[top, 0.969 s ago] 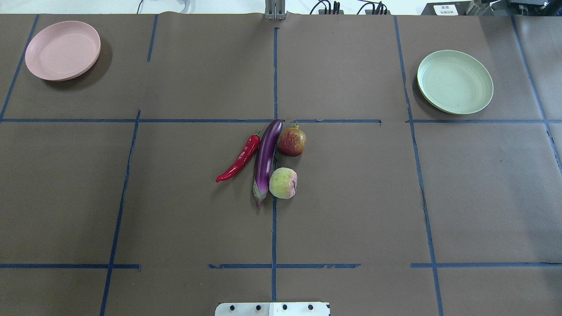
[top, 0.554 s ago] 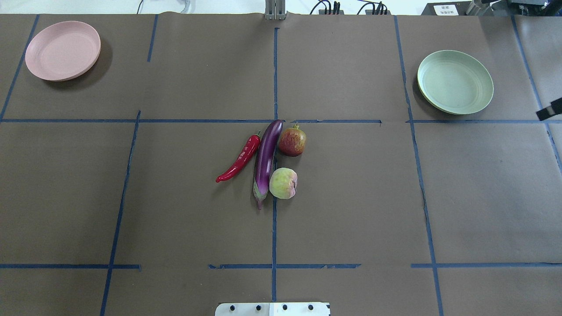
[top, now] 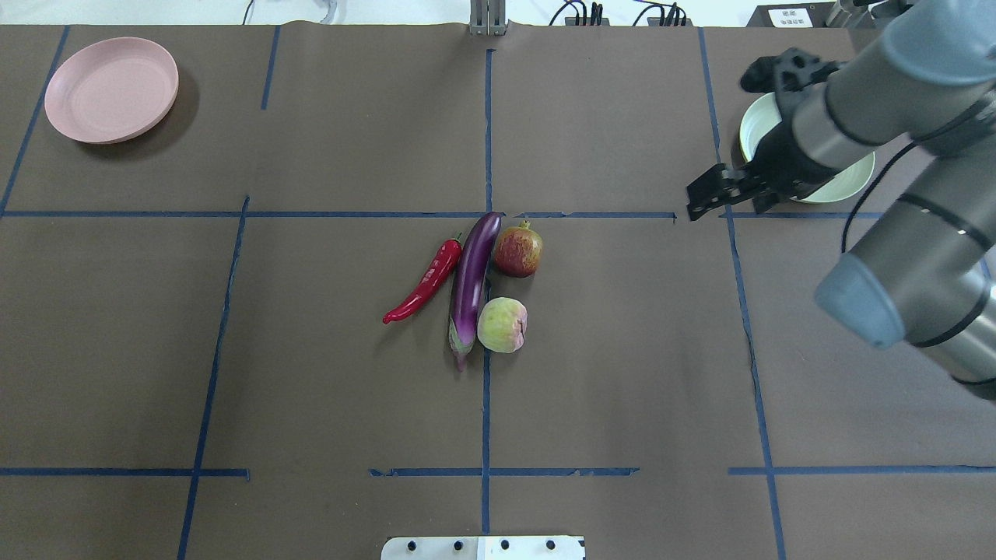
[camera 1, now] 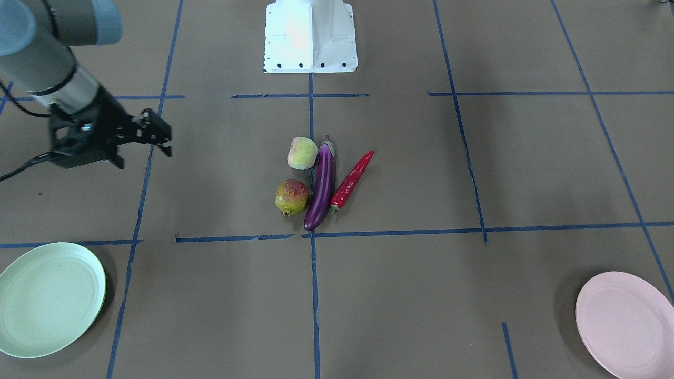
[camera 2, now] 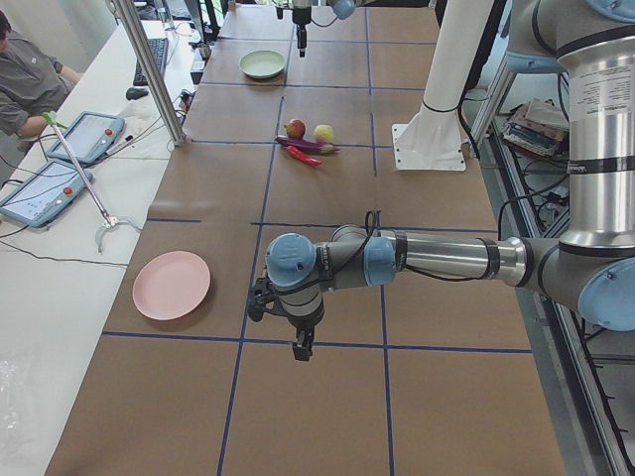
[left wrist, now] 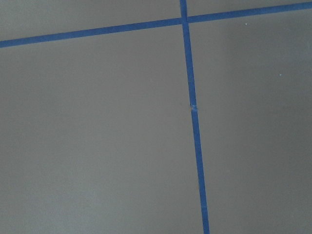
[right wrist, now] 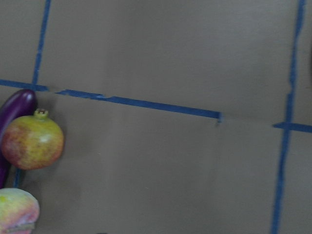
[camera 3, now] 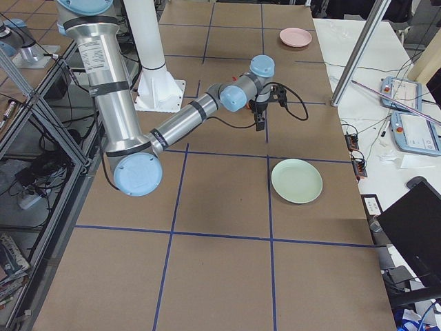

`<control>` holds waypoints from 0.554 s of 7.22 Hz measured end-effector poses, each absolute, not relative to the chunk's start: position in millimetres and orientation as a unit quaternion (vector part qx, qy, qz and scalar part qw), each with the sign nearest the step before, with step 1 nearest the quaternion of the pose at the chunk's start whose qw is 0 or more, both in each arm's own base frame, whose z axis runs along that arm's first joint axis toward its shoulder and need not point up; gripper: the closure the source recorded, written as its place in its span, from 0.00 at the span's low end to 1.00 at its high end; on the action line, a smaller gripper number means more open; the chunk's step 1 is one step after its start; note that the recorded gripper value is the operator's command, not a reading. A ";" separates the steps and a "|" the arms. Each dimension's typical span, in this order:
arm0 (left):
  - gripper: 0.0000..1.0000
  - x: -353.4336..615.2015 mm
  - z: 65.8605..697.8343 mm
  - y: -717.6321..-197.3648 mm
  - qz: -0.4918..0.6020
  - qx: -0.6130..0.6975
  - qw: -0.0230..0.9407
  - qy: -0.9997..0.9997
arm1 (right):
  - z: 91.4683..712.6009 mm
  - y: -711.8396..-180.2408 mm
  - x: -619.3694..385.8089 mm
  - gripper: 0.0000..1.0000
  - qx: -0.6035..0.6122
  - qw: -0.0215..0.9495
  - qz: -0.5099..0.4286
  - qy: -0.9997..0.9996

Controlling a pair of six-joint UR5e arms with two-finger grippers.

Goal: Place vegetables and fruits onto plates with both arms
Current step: 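Reach the right gripper down and grasp the yellow-green peach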

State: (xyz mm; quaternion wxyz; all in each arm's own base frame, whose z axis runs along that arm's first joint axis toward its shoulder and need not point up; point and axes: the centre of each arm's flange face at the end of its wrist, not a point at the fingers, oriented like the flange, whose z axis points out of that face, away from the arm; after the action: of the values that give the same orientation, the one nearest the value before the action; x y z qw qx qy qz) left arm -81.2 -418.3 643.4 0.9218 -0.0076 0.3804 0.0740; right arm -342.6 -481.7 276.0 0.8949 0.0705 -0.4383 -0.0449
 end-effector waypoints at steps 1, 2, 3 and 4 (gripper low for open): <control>0.00 -80.4 643.3 -418.6 0.075 -0.007 0.922 0.380 | 246.1 -461.8 -403.8 0.00 0.076 0.898 -0.028 -0.433; 0.00 -79.6 643.2 -418.8 0.076 -0.007 0.922 0.380 | 222.3 -448.3 -454.4 0.00 0.079 0.901 -0.012 -0.427; 0.00 -79.2 643.2 -418.9 0.077 -0.007 0.922 0.380 | 199.2 -441.5 -494.2 0.00 0.079 0.908 -0.002 -0.411; 0.00 -79.0 643.2 -418.9 0.077 -0.008 0.922 0.380 | 176.4 -436.2 -522.4 0.00 0.074 0.917 0.001 -0.391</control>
State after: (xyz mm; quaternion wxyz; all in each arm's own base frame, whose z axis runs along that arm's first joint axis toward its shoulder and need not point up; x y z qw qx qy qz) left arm -79.0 -418.9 643.2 0.9216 -0.0075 0.3803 0.0768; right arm -522.4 -436.2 176.4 0.9173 0.0744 -0.3911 0.0013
